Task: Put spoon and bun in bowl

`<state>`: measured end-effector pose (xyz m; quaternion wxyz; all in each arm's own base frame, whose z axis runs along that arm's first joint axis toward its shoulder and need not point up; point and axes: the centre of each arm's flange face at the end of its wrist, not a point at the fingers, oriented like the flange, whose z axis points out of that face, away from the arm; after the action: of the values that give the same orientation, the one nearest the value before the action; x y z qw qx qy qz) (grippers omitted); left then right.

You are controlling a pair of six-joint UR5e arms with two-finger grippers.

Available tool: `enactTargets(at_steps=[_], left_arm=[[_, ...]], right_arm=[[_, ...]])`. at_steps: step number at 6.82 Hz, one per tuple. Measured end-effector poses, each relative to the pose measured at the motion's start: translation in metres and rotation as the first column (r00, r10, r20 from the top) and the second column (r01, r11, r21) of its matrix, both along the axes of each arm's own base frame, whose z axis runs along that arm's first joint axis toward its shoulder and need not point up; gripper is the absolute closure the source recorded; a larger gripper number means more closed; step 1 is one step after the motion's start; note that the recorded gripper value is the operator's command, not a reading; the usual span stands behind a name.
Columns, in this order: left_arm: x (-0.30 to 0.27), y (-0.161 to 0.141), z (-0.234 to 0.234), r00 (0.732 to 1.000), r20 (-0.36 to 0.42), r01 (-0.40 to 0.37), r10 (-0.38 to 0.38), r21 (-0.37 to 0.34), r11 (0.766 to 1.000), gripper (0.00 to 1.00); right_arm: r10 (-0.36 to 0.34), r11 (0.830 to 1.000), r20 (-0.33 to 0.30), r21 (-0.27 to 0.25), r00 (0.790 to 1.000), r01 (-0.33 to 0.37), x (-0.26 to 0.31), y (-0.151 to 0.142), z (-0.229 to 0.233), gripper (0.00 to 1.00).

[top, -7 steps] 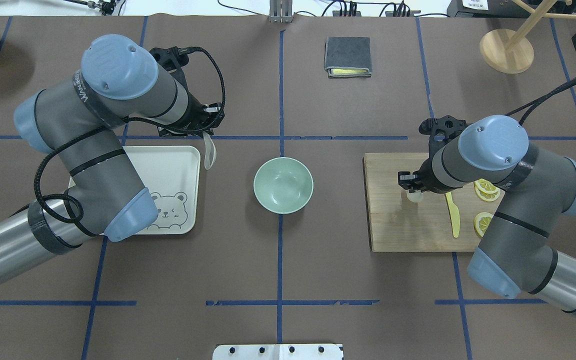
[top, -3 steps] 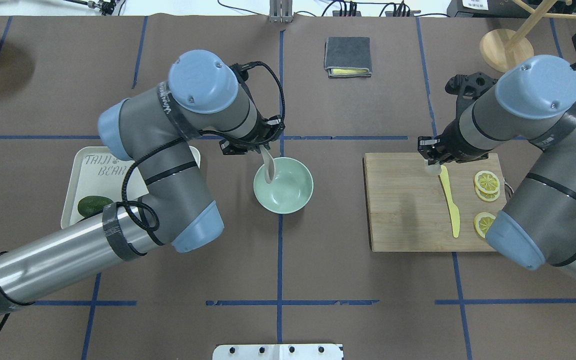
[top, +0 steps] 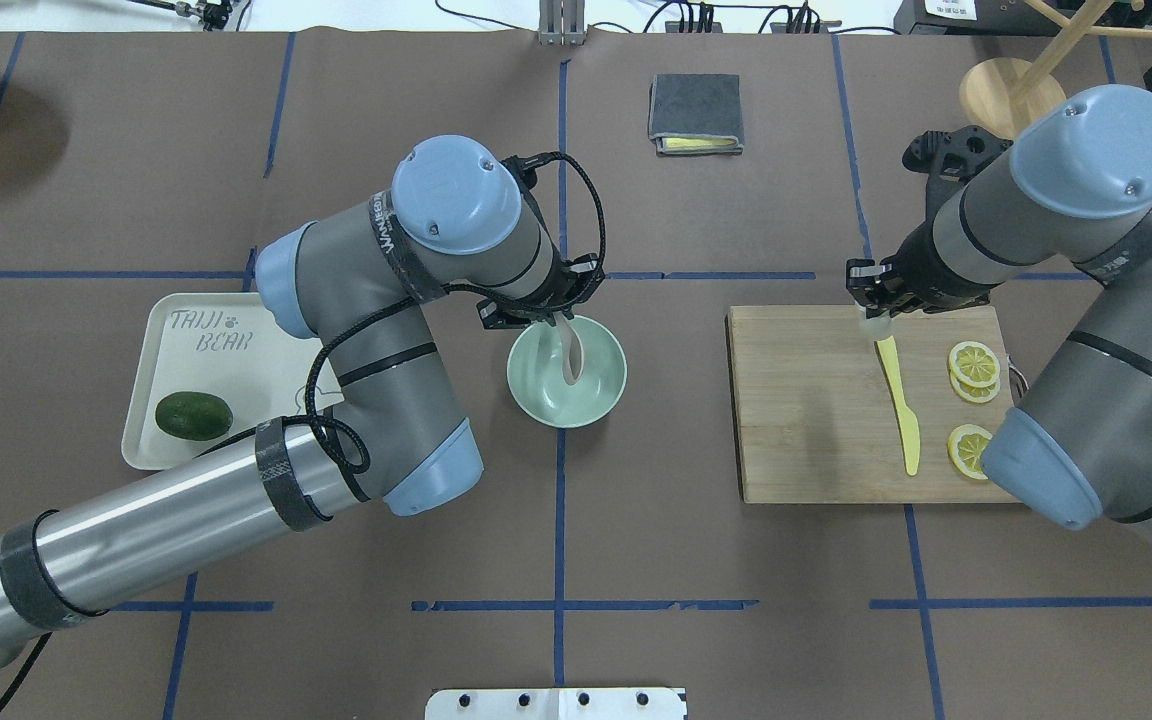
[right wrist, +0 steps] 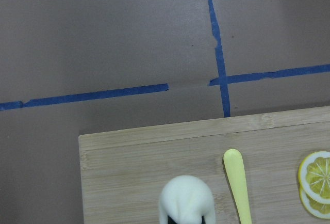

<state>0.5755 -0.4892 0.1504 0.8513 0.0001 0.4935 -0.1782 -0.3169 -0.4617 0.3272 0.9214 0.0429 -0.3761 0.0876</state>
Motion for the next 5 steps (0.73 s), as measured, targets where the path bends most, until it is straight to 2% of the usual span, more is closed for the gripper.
enactTargets(at_steps=[1, 2, 5], left_arm=[[0.001, 0.0, 0.002, 1.0, 0.001, -0.002, 0.002, 0.002, 1.0, 0.63], [0.002, 0.002, 0.004, 1.0, 0.002, -0.006, 0.006, 0.004, 1.0, 0.01], [-0.005, 0.011, 0.004, 1.0, -0.003, -0.025, 0.025, 0.037, 0.999, 0.0]], right_arm=[[0.0, 1.0, 0.001, 0.001, 1.0, 0.0, 0.0, 0.0, -0.001, 1.0], [0.0, 1.0, 0.001, 0.002, 1.0, 0.0, 0.0, 0.0, -0.001, 1.0], [0.001, 1.0, 0.011, 0.014, 1.0, -0.001, -0.001, -0.002, -0.01, 1.0]])
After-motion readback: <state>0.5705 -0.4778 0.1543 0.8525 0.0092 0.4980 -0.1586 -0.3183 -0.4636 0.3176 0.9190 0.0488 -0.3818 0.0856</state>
